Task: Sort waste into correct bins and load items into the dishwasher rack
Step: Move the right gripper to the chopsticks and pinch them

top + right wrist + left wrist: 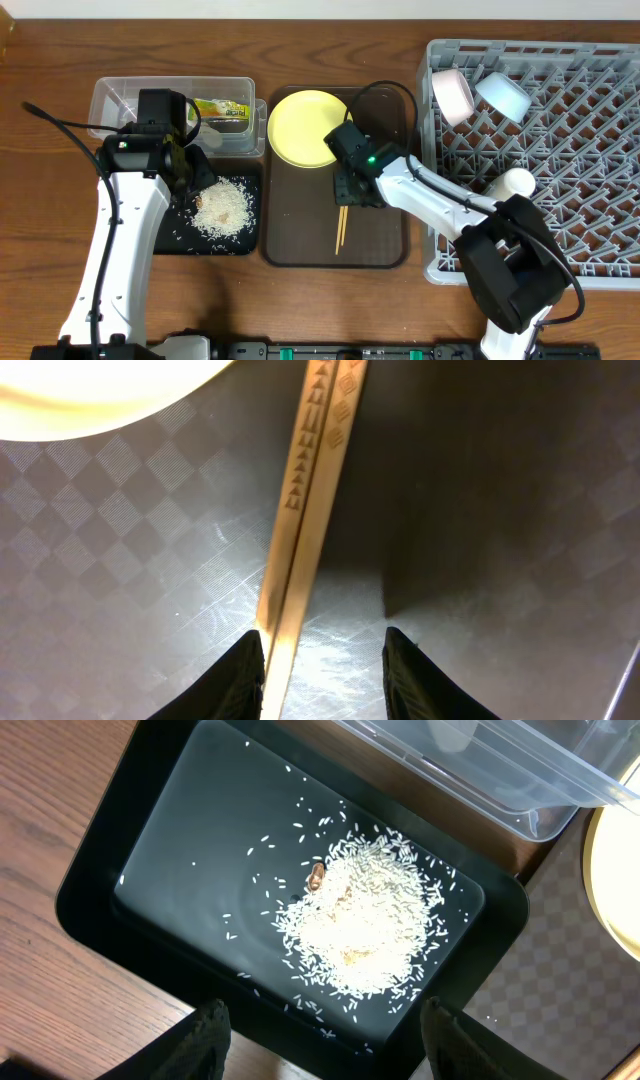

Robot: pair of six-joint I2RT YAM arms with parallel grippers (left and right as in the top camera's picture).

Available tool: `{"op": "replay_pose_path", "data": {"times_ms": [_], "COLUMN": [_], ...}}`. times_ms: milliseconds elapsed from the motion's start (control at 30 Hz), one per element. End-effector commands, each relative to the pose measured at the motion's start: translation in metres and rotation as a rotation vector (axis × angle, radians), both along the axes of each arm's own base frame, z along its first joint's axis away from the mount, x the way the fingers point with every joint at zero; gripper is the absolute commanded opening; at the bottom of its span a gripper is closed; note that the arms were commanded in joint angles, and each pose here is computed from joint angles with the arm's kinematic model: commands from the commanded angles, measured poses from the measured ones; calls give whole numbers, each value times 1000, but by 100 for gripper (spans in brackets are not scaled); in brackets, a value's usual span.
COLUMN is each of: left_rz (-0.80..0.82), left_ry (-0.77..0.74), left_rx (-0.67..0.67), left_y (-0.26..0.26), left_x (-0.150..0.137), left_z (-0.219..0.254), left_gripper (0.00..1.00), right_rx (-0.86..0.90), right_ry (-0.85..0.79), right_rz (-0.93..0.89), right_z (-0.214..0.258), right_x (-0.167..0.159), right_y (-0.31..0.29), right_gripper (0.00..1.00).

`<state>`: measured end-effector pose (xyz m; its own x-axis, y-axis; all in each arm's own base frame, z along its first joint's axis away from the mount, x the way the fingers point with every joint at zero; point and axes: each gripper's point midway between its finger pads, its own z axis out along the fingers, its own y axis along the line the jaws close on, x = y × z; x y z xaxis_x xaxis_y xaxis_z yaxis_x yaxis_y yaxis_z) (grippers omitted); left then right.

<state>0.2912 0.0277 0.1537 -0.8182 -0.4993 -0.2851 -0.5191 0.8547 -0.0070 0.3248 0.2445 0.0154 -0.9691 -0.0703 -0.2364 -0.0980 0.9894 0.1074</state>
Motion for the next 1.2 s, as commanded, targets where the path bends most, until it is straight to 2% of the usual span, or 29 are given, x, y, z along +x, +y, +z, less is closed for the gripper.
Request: {"op": "replay_pose_path", "data": {"times_ms": [0,1167], "left_rz": [10,10], "left_ry": [-10,-10], "left_rx": [1,1], "left_y": [2,2], "left_x": [0,0], "left_z": [4,4], "left_gripper": [64,64], "right_rx": [-42,-67], "right_ry": [-1,2], "right_rz": [-27,-53], "right_z": [-10,-14], "right_x": [-3,-8], "right_y": [-2,-5], "right_gripper": [37,38]}}
